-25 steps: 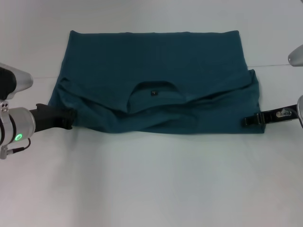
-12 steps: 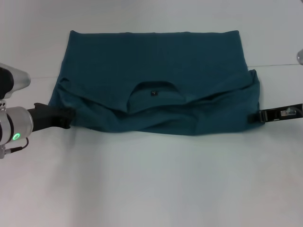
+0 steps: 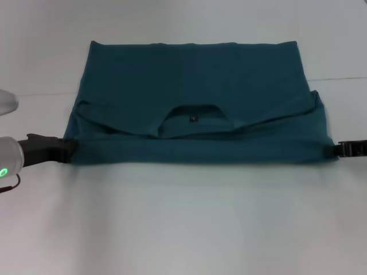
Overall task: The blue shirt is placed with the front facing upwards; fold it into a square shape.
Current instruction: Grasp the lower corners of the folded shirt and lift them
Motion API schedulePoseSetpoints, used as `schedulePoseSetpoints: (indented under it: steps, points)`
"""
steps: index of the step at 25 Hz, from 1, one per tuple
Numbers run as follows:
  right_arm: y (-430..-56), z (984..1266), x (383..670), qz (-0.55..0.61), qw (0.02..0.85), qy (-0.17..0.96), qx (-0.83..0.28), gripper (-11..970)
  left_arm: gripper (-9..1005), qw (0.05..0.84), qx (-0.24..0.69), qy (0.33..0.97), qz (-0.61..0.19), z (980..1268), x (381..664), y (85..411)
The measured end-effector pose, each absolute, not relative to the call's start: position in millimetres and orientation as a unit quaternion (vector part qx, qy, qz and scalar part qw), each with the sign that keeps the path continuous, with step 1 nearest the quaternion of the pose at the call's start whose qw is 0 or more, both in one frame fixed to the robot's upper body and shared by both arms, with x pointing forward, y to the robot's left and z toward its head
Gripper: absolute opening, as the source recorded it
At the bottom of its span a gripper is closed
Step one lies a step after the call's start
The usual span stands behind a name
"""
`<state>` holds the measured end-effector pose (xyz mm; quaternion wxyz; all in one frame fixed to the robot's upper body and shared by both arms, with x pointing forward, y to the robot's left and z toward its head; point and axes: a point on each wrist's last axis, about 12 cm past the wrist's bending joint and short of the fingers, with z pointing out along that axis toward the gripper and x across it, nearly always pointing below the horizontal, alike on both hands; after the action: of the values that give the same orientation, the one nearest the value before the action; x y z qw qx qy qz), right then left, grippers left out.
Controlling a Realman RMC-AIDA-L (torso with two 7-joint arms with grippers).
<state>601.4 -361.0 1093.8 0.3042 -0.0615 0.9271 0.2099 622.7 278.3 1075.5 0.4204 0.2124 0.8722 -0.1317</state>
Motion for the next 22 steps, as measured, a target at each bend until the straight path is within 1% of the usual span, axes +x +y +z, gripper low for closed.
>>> schedulePoseSetpoints:
  steps: [6,11,13,22]
  points:
    - [-363,1091,594,0.217,0.292,0.928,-0.076,38,43,0.416,0.212,0.874,-0.134,1074,621,280]
    - [-362,1090,590,0.228,0.282,0.928,-0.081,40,43,0.405,0.215,0.876,-0.148,1070,614,281]
    - [-363,1090,587,0.234,0.278,0.928,-0.081,41,43,0.399,0.215,0.877,-0.158,1069,609,284]
    - [-372,1095,572,0.26,0.274,0.923,-0.071,44,43,0.39,0.206,0.876,-0.193,1082,583,298]
